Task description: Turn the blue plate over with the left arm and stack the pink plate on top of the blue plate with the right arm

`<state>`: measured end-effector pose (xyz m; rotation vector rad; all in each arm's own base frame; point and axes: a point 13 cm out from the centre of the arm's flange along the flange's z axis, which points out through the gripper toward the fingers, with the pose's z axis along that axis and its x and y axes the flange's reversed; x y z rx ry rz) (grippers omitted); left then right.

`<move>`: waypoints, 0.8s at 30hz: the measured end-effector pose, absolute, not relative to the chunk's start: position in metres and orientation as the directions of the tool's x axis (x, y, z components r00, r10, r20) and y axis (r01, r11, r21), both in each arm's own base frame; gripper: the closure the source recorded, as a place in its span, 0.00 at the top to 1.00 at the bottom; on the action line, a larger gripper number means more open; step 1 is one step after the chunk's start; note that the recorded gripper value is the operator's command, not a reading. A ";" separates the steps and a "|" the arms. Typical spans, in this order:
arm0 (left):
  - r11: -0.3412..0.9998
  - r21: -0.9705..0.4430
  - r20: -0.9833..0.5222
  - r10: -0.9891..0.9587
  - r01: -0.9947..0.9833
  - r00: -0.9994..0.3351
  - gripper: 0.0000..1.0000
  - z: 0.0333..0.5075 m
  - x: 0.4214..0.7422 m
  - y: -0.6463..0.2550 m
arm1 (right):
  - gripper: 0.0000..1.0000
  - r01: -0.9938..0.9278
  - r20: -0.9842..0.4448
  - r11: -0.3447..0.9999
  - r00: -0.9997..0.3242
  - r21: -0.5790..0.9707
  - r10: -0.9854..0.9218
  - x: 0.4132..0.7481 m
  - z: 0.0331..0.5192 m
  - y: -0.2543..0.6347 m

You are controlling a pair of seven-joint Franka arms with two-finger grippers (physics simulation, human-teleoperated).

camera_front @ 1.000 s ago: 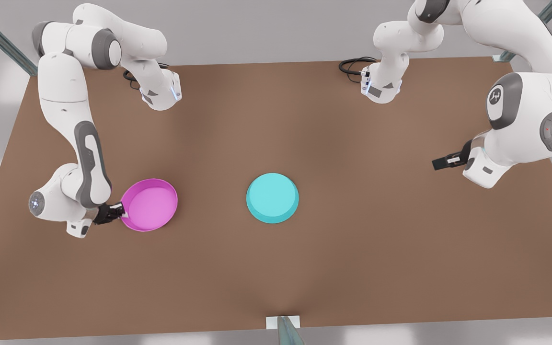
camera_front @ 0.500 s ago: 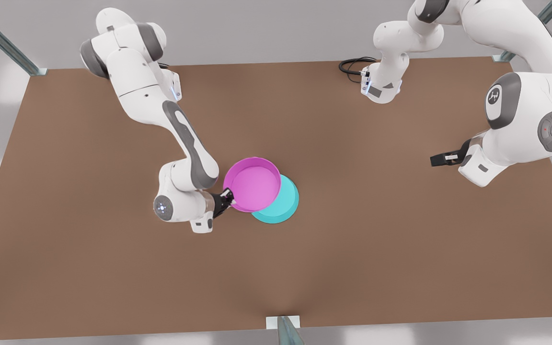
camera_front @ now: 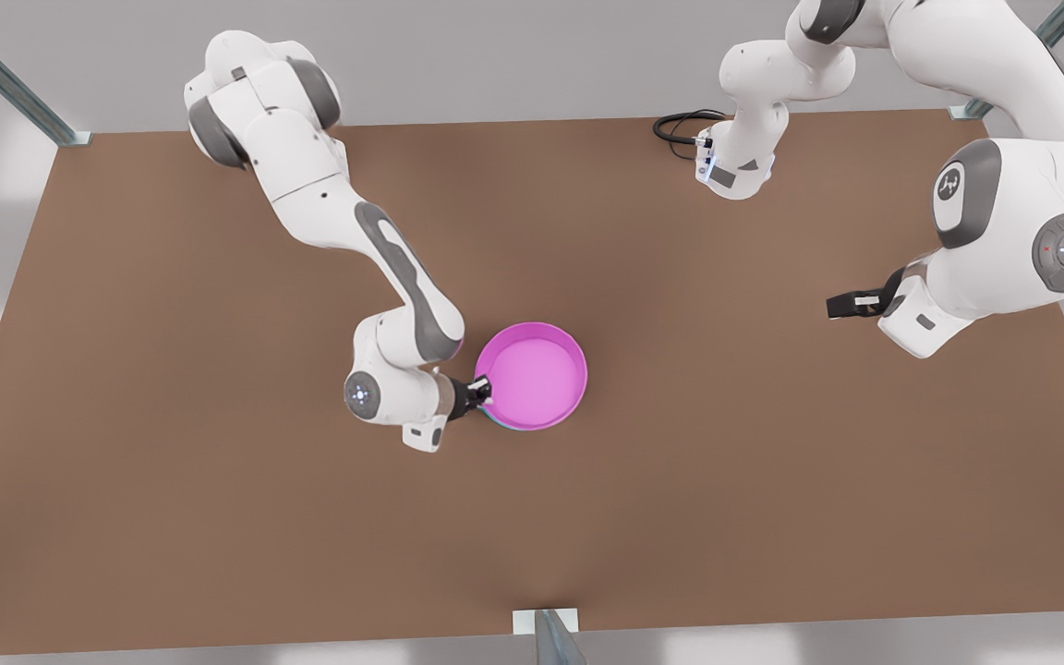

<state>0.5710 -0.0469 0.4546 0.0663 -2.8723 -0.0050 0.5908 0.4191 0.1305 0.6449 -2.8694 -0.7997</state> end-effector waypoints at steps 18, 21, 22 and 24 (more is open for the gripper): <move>1.000 0.004 0.264 -0.024 -0.024 -0.964 1.00 0.455 0.571 -0.047 | 1.00 -0.218 0.067 0.842 -0.956 0.493 -0.287 0.580 0.136 0.396; 1.000 0.003 0.264 -0.022 -0.022 -0.964 1.00 0.455 0.571 -0.046 | 1.00 -0.190 0.007 0.880 -0.977 0.435 -0.214 0.649 0.199 0.315; 1.000 0.003 0.265 -0.022 -0.022 -0.964 1.00 0.455 0.571 -0.046 | 1.00 -0.217 -0.029 0.899 -0.974 0.379 -0.223 0.675 0.233 0.284; 1.000 0.003 0.265 -0.021 -0.021 -0.964 1.00 0.455 0.571 -0.046 | 1.00 -0.275 -0.078 0.929 -0.961 0.249 -0.264 0.709 0.307 0.229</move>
